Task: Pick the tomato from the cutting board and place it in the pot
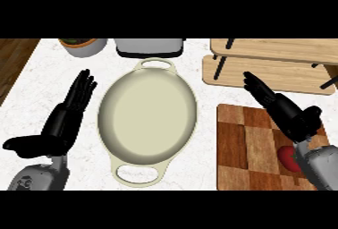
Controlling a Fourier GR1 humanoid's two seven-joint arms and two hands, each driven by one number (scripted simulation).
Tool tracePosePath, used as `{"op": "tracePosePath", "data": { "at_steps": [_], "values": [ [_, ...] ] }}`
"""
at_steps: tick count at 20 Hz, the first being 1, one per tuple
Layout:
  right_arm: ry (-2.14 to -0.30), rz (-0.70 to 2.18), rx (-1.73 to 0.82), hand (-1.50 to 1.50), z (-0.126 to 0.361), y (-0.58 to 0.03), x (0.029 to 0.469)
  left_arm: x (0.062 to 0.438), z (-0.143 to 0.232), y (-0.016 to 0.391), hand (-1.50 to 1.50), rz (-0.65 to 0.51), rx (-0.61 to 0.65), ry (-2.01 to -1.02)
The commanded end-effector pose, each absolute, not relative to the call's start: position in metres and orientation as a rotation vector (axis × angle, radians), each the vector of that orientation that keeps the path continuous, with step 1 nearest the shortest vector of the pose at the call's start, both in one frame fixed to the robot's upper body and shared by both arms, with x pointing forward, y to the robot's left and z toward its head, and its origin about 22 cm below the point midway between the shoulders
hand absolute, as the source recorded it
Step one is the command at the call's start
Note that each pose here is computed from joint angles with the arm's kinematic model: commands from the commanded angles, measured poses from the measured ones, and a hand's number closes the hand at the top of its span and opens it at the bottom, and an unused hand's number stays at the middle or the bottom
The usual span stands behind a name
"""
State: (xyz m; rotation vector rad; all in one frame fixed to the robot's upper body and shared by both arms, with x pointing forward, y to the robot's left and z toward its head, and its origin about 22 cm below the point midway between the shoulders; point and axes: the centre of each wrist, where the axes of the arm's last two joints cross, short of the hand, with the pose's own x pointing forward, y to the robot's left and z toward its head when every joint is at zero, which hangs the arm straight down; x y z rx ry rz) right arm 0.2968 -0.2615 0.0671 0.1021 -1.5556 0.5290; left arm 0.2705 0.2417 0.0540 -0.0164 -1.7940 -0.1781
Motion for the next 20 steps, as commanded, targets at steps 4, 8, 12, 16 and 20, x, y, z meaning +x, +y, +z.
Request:
{"op": "tracePosePath", "data": {
  "at_steps": [4, 8, 12, 16, 20],
  "values": [
    [-1.712, 0.569, 0.049, -1.50, 0.074, -0.360, 0.303, 0.260, 0.022, 0.227, 0.00, -0.167, -0.159, -1.537],
    [-1.378, 0.796, -0.577, -1.50, 0.073, -0.417, 0.286, 0.253, 0.008, 0.219, 0.00, -0.144, -0.235, -1.407],
    [-1.384, 0.893, -0.585, -1.50, 0.005, -0.423, 0.264, 0.244, 0.005, 0.207, 0.00, -0.164, -0.287, -1.339],
    [-1.396, 1.088, -0.560, -1.50, 0.033, -0.421, 0.272, 0.252, 0.022, 0.222, 0.00, -0.140, -0.270, -1.341],
    [-1.357, 1.140, -0.589, -1.50, 0.074, -0.439, 0.263, 0.227, 0.028, 0.229, 0.00, -0.153, -0.272, -1.332]
  ]
}}
